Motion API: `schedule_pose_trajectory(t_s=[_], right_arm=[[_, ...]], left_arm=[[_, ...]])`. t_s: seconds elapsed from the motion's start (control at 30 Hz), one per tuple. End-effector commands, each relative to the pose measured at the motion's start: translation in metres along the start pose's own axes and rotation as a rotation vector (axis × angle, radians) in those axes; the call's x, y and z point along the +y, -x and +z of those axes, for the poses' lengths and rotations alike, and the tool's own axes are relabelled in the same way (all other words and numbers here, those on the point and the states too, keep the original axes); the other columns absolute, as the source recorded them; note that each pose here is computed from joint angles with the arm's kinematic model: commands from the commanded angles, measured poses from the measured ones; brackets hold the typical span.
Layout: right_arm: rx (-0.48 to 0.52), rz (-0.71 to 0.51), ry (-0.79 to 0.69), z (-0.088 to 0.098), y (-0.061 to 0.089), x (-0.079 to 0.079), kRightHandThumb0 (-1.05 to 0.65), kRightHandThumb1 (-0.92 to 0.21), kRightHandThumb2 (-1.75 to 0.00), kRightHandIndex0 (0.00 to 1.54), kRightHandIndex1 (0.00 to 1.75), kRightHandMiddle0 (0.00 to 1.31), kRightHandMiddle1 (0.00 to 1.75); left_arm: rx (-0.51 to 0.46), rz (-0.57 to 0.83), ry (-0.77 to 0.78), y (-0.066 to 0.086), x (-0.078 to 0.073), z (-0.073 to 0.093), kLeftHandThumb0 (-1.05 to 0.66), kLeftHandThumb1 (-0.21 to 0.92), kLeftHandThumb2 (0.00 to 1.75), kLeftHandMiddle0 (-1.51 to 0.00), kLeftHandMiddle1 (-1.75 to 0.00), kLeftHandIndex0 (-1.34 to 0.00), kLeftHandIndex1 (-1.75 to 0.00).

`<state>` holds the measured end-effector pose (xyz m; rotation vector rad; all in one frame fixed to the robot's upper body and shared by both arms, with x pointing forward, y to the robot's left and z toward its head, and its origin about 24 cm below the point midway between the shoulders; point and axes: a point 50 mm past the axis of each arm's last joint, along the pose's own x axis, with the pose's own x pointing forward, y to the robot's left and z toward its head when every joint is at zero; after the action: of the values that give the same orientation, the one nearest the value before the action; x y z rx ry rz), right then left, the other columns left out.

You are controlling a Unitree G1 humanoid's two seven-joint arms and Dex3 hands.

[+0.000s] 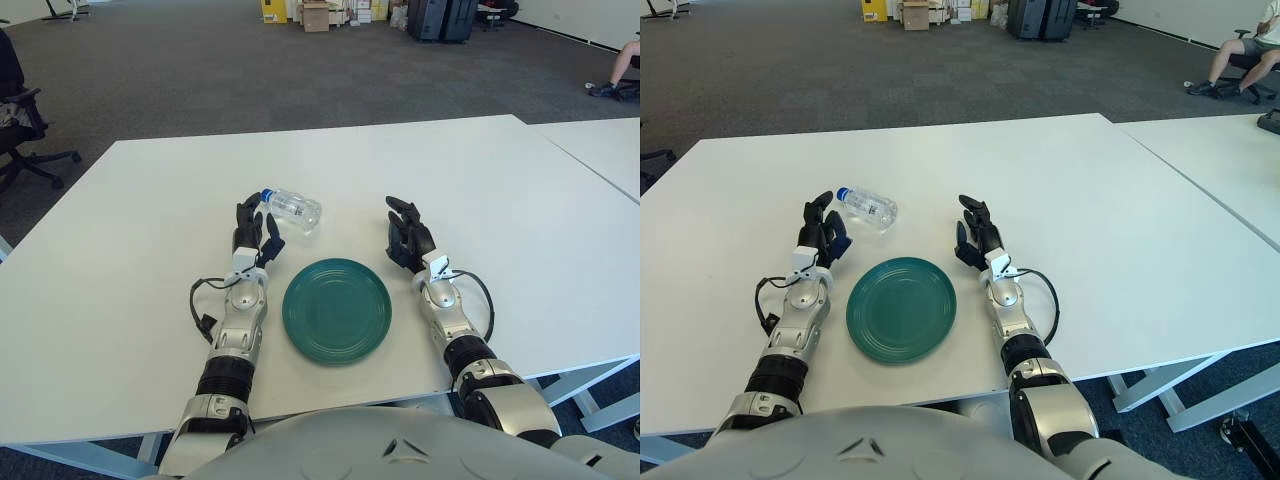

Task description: Put the bottle into the plate.

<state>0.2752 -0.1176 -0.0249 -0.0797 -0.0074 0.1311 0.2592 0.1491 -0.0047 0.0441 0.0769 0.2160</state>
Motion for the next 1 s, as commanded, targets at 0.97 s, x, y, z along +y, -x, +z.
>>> schedule_pose_trajectory(t_s=[0.97], right_arm=[[0.091,-0.014,0.001,-0.0174,0.0128,0.0007,-0.78,-0.92,-0.89,0.20,0.00,0.00,0.59]], left_arm=[[-0.039,-0.004,-0.008,-0.0088,0.0049,0.0066,-0.81,0.92,0.88,-0.35,-0.01,0.00,-0.72]])
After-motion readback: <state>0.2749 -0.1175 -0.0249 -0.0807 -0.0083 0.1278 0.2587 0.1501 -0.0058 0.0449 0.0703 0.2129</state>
